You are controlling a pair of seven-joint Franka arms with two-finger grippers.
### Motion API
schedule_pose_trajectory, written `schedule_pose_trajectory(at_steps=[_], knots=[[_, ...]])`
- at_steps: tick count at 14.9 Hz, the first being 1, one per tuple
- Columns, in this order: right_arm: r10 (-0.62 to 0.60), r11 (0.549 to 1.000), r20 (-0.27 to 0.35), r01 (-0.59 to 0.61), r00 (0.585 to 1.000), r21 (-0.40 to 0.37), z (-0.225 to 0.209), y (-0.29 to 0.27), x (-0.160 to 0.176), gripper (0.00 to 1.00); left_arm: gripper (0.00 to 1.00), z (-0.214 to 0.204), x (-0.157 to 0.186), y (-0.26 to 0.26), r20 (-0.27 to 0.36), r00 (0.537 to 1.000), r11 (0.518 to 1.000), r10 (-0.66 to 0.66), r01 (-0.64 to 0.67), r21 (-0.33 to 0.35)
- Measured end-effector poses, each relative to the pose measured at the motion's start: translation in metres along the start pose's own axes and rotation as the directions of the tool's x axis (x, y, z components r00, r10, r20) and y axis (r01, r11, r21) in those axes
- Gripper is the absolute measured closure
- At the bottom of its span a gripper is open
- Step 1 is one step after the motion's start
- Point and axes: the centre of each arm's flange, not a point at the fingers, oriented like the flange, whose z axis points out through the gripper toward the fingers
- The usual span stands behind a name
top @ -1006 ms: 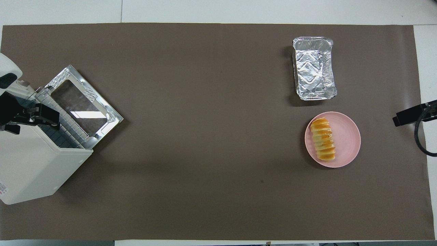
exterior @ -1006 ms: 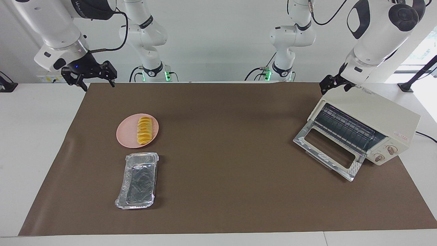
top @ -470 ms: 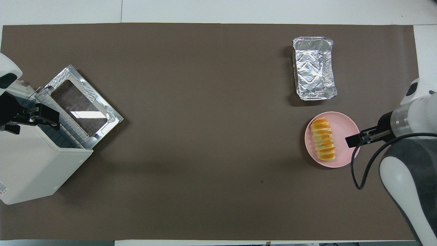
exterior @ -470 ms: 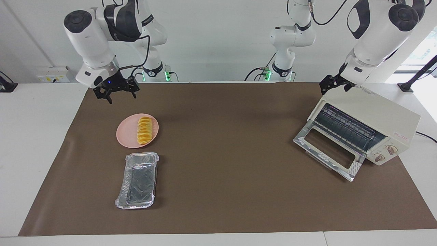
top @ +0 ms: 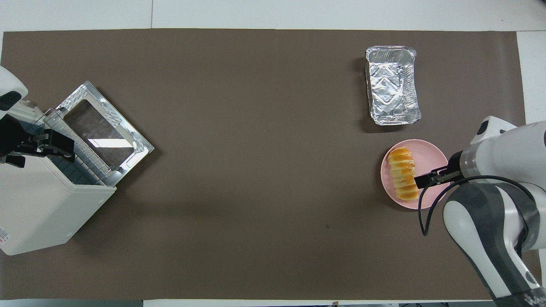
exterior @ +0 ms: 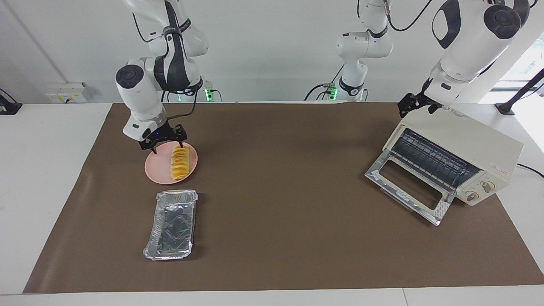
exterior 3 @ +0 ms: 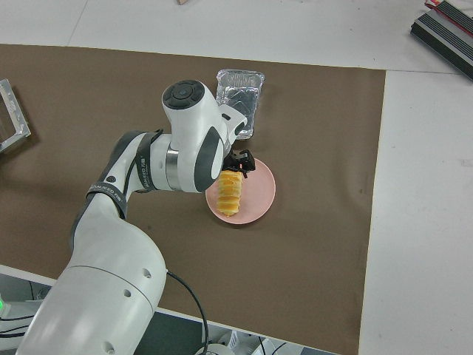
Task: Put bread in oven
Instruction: 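Grasp the bread roll with the right gripper and lift it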
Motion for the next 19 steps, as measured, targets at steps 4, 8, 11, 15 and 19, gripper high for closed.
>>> schedule_pose_trajectory(at_steps=[4,8,11,15,19], knots=[[-0.013,1.000,-0.038,0.013,0.999,-0.007,0.032,-0.017,0.018,0.00,0.00,0.000,0.000,0.000,0.000,1.000,1.000,0.000,0.000,0.000],[-0.009,1.000,-0.043,0.009,0.999,-0.007,0.047,-0.015,0.020,0.00,0.00,0.000,0.000,0.000,0.000,1.000,1.000,0.000,0.000,0.000],[-0.006,1.000,-0.036,0.006,0.999,-0.005,0.062,-0.013,0.020,0.00,0.00,0.000,0.000,0.000,0.000,1.000,1.000,0.000,0.000,0.000],[-0.006,1.000,-0.037,0.006,0.999,-0.005,0.064,-0.013,0.021,0.10,0.00,0.000,0.000,0.000,0.000,1.000,1.000,0.000,0.000,0.000],[-0.004,1.000,-0.040,0.004,0.999,-0.005,0.063,-0.012,0.022,0.55,0.00,0.000,0.000,0.000,0.000,1.000,1.000,0.000,0.000,0.000]])
